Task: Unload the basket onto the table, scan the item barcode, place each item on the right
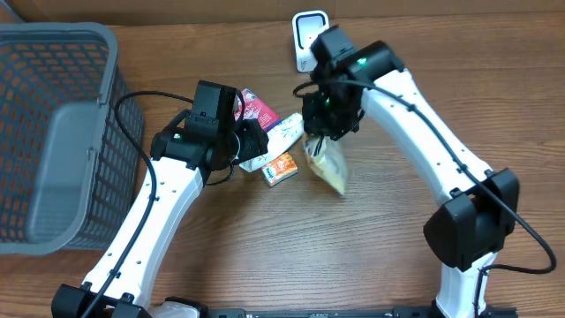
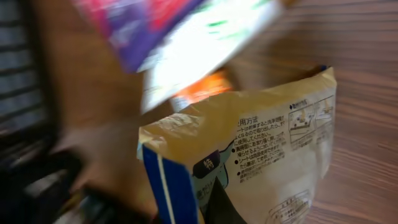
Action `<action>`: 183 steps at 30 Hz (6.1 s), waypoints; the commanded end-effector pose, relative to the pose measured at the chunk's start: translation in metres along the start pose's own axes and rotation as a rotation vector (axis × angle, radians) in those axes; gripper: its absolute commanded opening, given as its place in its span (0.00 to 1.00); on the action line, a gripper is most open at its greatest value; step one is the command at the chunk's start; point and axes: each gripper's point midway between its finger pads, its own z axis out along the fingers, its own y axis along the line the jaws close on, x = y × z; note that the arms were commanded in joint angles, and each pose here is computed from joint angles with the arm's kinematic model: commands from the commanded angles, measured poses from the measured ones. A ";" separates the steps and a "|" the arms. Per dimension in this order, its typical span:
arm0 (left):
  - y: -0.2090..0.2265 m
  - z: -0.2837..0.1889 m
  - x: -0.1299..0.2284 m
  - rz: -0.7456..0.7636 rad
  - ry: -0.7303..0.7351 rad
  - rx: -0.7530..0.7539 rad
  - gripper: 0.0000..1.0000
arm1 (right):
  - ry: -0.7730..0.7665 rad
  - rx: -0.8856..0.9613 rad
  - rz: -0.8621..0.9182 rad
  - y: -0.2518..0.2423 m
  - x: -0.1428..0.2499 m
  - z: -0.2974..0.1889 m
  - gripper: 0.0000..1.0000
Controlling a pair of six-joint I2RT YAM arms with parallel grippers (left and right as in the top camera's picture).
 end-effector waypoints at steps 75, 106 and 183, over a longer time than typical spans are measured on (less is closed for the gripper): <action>0.009 0.000 0.006 -0.005 0.025 -0.037 0.69 | -0.007 0.290 0.832 -0.202 0.049 0.092 0.04; 0.010 0.000 0.007 -0.006 0.032 -0.040 0.67 | -1.133 -0.240 0.379 -0.068 -0.240 -0.070 0.04; 0.010 0.001 0.007 -0.014 0.028 -0.042 0.64 | -0.942 0.556 1.297 -0.577 0.032 -0.241 0.04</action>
